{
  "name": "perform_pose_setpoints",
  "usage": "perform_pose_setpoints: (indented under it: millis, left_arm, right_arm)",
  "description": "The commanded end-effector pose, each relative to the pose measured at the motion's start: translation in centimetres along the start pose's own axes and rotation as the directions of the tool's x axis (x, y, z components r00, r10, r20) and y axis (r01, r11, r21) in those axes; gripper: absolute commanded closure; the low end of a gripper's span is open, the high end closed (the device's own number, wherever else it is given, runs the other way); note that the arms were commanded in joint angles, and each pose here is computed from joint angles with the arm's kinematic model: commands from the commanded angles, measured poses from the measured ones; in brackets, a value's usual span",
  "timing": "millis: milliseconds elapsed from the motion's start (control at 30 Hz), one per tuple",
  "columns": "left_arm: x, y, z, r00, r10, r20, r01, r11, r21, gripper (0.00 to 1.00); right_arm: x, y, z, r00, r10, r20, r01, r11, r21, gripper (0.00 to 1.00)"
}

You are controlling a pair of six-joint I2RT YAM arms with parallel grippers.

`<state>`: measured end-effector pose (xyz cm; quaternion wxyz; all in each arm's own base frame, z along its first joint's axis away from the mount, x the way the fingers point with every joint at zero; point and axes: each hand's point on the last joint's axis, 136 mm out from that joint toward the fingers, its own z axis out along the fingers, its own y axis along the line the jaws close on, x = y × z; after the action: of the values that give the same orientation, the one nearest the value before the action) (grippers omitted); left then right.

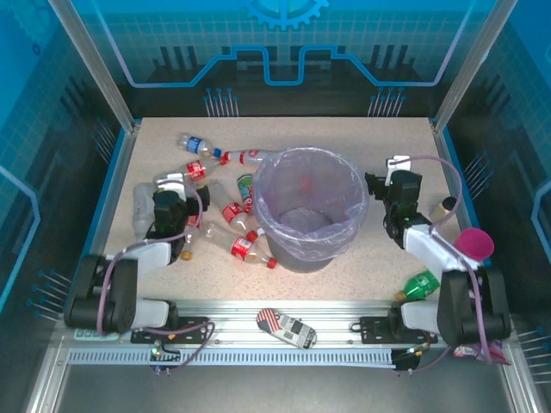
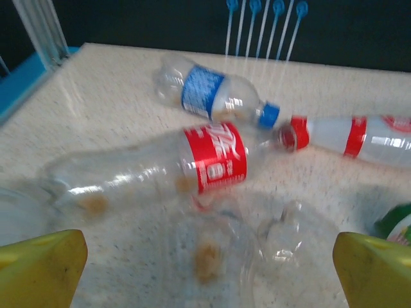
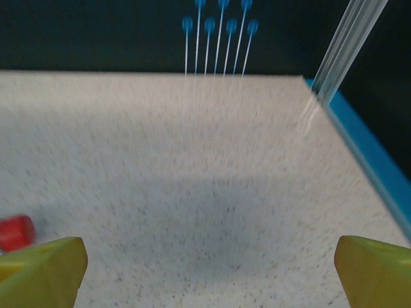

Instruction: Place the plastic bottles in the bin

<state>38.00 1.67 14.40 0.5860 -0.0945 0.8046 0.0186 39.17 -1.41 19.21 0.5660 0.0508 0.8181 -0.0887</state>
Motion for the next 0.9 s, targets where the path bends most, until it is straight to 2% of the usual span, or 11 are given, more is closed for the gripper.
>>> perform_pose_setpoints:
  millis: [0,67,167,233,300,400,500,600,733,867]
  left_arm:
    - [-5.2,1.3,-2.7,0.994,-0.106,0.006,0.106,0.991,-0.077,0.01]
    - [-8.2,0.5,-4.6,0.985,-0.175,-0.014,0.174,0.984,-0.043,0.01]
    - [-12.1,-2.0,-7.6,0.959,-0.270,-0.081,0.276,0.958,0.076,0.02]
    - [-14.4,-5.5,-9.5,0.935,-0.318,-0.156,0.349,0.904,0.248,0.02]
    - [-16.5,-9.5,-11.5,0.911,-0.343,-0.231,0.411,0.807,0.424,0.01]
    - [-18.0,-14.4,-13.8,0.907,-0.275,-0.319,0.415,0.716,0.562,0.01]
    - [-17.1,-18.2,-14.6,0.898,-0.173,-0.406,0.407,0.678,0.612,0.01]
    - [-15.5,-20.5,-14.3,0.864,-0.133,-0.486,0.448,0.644,0.620,0.04]
    - [-13.6,-22.2,-13.9,0.834,-0.100,-0.542,0.472,0.638,0.608,0.11]
    - [-11.8,-23.3,-13.7,0.808,-0.067,-0.586,0.487,0.635,0.599,0.19]
  right_arm:
    - [-3.6,-1.2,-2.8,0.995,0.093,0.028,-0.094,0.995,0.022,0.00]
    - [-4.8,-1.5,-4.8,0.994,0.110,-0.021,-0.109,0.994,0.012,0.00]
    - [-7.0,-3.4,-8.3,0.985,0.126,-0.121,-0.117,0.990,0.081,0.00]
    - [-7.4,-3.3,-10.0,0.966,0.139,-0.218,-0.133,0.990,0.044,0.00]
    - [-7.8,-1.6,-11.6,0.938,0.138,-0.318,-0.166,0.984,-0.064,0.00]
    - [-8.3,2.0,-13.7,0.896,0.110,-0.431,-0.236,0.939,-0.252,0.08]
    - [-8.9,4.8,-15.1,0.876,0.067,-0.477,-0.268,0.890,-0.368,0.17]
    - [-9.5,7.5,-15.9,0.886,0.006,-0.464,-0.244,0.857,-0.453,0.27]
    - [-8.5,9.7,-15.4,0.863,-0.066,-0.501,-0.218,0.846,-0.487,0.33]
    - [-6.8,10.2,-14.1,0.836,-0.118,-0.535,-0.174,0.869,-0.463,0.40]
